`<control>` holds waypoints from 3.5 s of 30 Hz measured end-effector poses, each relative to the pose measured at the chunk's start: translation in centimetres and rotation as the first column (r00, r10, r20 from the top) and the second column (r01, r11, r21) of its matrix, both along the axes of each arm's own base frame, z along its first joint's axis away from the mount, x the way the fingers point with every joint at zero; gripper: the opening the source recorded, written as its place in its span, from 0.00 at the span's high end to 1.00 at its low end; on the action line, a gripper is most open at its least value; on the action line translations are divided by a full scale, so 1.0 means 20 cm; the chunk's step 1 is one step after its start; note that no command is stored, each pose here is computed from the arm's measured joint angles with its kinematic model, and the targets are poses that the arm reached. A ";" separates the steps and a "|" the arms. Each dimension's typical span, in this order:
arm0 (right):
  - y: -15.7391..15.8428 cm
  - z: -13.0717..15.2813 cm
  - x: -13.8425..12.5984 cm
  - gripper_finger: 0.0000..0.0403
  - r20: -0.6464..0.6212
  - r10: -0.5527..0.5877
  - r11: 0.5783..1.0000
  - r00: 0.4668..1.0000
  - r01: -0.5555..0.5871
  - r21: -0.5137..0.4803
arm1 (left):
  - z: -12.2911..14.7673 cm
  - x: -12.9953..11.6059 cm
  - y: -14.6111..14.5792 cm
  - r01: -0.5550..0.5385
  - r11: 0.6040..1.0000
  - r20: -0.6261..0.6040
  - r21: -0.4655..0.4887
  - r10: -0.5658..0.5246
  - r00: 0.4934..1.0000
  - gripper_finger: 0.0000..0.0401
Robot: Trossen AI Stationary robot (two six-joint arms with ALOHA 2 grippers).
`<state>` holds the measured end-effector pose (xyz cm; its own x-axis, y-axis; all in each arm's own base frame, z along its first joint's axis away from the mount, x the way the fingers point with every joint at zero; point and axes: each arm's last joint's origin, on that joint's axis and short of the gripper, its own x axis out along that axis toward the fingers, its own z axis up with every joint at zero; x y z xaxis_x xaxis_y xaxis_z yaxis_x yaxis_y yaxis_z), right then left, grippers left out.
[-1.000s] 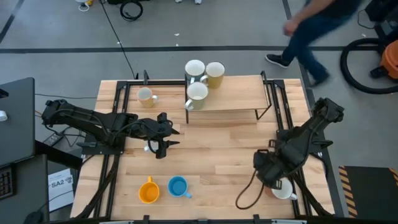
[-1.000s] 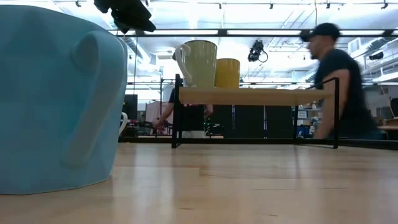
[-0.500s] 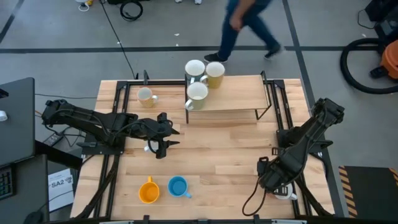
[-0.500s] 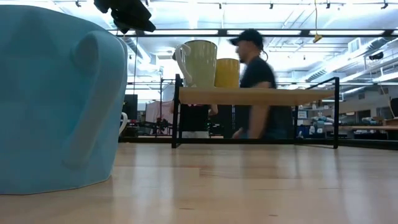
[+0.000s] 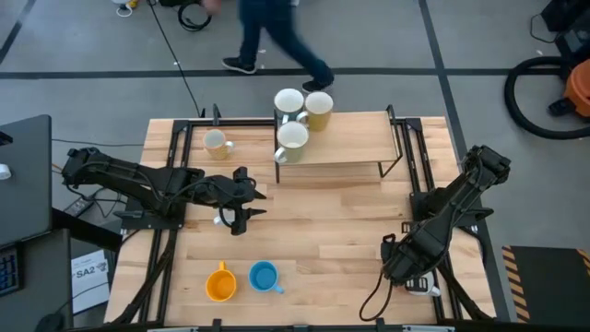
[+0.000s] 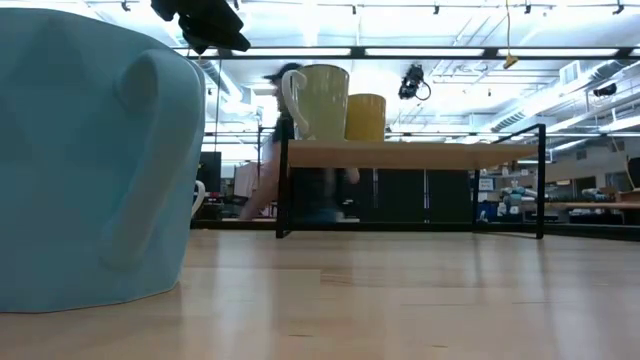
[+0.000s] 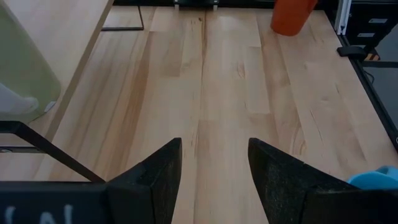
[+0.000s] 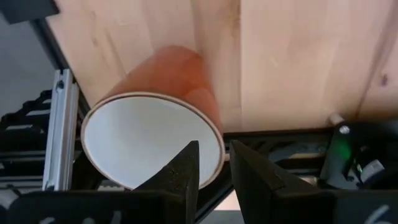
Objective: Place coffee mugs
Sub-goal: Put the orange mug on the shelf
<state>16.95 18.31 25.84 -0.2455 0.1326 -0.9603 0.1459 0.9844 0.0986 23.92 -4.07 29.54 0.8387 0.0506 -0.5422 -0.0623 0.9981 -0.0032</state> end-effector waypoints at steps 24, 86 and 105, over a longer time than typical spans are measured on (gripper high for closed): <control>-0.01 -0.05 0.00 0.76 0.029 0.030 0.999 0.999 -0.030 -0.018 | 0.00 0.00 0.00 0.000 1.000 0.000 0.000 0.000 1.000 0.52; -0.53 -0.19 0.49 0.90 0.423 -0.779 0.542 0.462 0.836 0.086 | 0.00 0.00 0.00 -0.001 1.000 0.000 -0.001 0.001 1.000 0.52; -0.68 -0.19 0.54 0.90 0.412 -0.846 0.422 0.338 0.897 0.132 | 0.00 0.00 0.00 0.000 1.000 0.000 0.001 0.000 1.000 0.52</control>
<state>27.78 4.79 22.03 0.3106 -0.0485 -0.9493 0.9038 0.3245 0.2791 23.92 -4.08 29.54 0.8387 0.0507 -0.5422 -0.0621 0.9981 -0.0027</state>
